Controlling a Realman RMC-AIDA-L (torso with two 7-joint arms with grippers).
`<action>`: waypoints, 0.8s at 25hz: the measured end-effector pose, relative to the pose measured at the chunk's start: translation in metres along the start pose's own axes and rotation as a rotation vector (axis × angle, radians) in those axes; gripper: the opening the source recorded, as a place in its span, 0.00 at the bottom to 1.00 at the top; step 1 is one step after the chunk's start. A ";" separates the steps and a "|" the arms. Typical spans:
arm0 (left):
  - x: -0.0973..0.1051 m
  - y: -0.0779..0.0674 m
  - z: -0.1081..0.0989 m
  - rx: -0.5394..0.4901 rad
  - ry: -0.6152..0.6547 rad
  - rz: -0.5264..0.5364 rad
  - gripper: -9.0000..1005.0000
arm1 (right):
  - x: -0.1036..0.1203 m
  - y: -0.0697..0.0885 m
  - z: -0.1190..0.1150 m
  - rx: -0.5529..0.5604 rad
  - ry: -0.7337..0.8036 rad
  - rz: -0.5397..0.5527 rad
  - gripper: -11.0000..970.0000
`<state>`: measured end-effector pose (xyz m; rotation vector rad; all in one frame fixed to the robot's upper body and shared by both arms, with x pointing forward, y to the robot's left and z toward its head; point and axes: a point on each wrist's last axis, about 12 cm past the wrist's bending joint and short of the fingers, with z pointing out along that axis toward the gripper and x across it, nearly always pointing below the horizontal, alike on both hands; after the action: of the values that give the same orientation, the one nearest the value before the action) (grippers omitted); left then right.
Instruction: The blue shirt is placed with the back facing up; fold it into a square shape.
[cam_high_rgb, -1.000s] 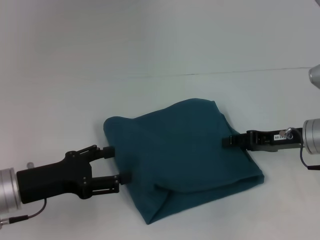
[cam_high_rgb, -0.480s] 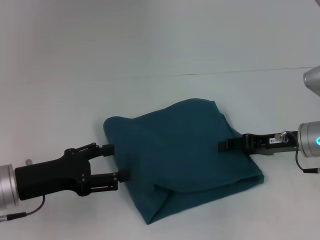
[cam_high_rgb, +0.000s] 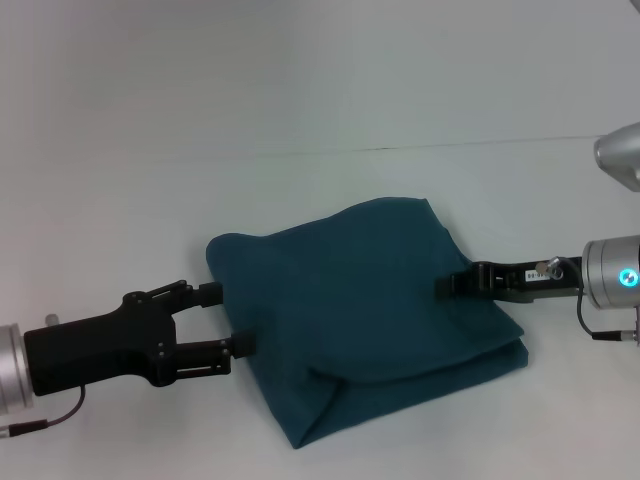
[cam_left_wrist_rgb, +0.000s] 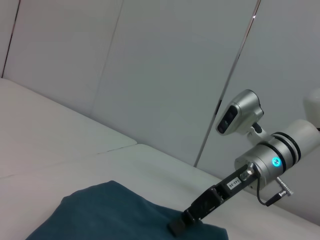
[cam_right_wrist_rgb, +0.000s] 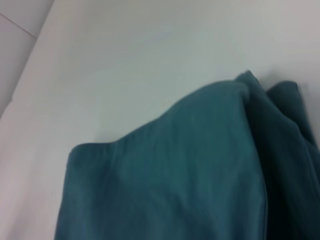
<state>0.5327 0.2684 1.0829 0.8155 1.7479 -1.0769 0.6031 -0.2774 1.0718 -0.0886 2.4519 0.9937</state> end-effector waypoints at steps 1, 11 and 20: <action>0.000 0.000 0.000 0.000 0.000 0.000 0.93 | -0.001 0.000 0.000 -0.003 -0.006 -0.003 0.33; 0.000 0.000 0.001 -0.001 -0.002 0.000 0.93 | -0.003 0.004 -0.001 -0.039 -0.041 -0.041 0.06; -0.004 0.002 0.002 0.001 -0.002 -0.006 0.93 | -0.028 0.031 -0.012 -0.182 -0.169 -0.178 0.08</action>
<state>0.5362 0.2668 1.0853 0.8093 1.7491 -1.0821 0.6159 -0.2663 1.1120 -0.2683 2.1558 1.0951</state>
